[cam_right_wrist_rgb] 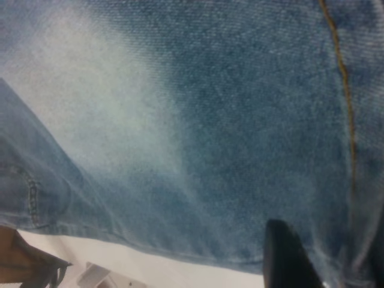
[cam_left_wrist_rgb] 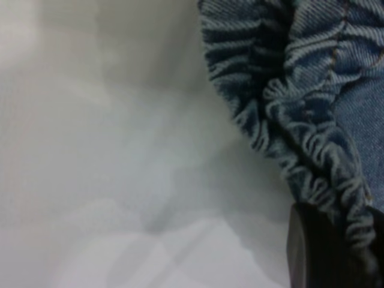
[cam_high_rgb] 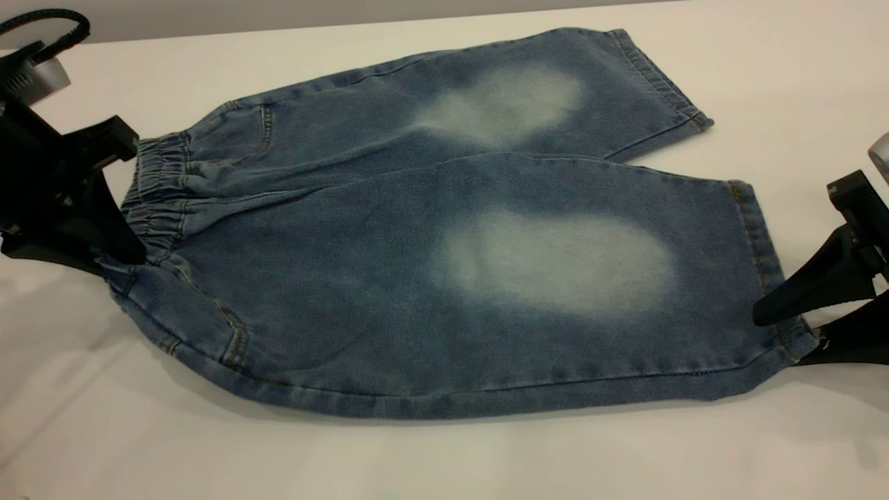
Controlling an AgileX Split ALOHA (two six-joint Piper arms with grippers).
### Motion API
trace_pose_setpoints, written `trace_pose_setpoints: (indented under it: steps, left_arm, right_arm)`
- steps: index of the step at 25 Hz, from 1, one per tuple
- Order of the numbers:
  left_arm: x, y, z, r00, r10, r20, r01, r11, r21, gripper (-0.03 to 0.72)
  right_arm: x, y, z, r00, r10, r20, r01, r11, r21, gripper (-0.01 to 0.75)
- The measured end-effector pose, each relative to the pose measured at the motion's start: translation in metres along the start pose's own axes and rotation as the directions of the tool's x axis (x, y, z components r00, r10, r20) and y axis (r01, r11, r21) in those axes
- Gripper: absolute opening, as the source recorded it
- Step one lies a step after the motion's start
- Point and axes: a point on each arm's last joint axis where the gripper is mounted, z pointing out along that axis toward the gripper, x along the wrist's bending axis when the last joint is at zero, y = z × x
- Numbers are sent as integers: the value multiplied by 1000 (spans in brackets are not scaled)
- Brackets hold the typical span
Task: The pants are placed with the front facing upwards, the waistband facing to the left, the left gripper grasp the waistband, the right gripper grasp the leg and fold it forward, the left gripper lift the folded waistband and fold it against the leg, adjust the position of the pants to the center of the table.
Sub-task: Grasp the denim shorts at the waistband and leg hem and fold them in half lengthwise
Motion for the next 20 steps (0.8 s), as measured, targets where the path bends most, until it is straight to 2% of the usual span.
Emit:
trace_pose_setpoints:
  steps: [20]
  left_arm:
    - [0,0,0,1000,1,0,-1,1000,0,139]
  right_arm:
    - [1,-1,2,999,46,9,-46,999,2,248]
